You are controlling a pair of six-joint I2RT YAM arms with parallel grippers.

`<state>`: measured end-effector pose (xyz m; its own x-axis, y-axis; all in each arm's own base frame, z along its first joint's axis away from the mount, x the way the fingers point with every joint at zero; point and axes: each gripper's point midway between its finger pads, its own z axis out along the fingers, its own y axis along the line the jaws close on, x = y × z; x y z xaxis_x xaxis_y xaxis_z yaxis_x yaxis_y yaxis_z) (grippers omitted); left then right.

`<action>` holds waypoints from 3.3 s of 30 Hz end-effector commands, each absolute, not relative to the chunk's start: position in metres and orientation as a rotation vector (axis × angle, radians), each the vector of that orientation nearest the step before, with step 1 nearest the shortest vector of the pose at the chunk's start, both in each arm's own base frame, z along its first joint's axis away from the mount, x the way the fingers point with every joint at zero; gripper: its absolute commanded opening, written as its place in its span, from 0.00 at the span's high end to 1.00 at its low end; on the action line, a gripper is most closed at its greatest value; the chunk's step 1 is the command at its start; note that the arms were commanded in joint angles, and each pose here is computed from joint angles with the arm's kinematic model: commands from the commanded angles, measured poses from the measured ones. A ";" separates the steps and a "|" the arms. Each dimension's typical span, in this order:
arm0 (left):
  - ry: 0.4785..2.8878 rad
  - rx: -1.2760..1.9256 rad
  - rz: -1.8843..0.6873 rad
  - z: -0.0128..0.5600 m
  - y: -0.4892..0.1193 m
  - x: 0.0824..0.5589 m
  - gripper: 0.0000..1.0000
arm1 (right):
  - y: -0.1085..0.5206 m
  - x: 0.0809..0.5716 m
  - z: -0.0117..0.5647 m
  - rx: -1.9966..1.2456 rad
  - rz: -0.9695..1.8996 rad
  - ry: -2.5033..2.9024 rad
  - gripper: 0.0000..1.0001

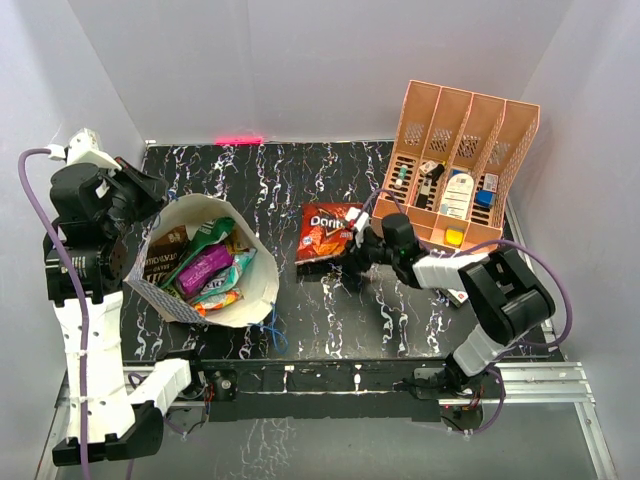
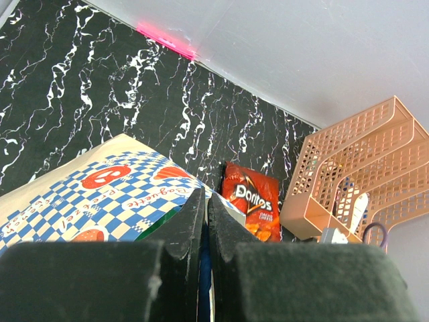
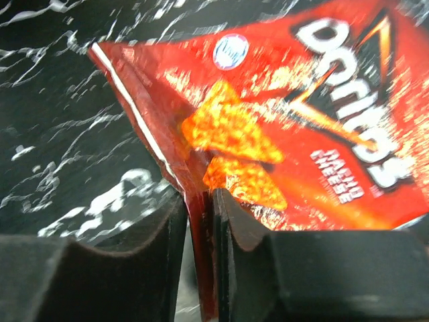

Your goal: Take the snacks out of the paper bag

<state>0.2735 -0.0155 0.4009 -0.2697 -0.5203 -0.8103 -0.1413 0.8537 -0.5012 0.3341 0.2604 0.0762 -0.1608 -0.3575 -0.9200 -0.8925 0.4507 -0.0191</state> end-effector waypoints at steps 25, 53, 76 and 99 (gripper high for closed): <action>1.770 -0.486 -0.528 0.416 -0.034 0.251 1.00 | 0.392 0.199 0.318 -1.426 0.749 0.734 0.25; 1.774 -0.495 -0.570 0.416 -0.041 0.239 1.00 | 0.573 0.271 0.230 -1.766 0.214 0.639 0.50; 1.770 -0.503 -0.536 0.417 -0.037 0.238 1.00 | 0.590 0.285 0.231 -1.841 0.148 0.594 0.93; 1.736 -0.563 -0.435 0.418 -0.018 0.237 1.00 | 0.501 0.218 0.397 -1.477 0.429 0.636 0.93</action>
<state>0.2400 -0.0194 0.3972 -0.2411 -0.5947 -0.7669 -0.1765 0.8039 -0.5679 0.2326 0.5297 0.3105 0.7673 -0.2351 -0.5966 -0.6307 -0.1079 -0.7685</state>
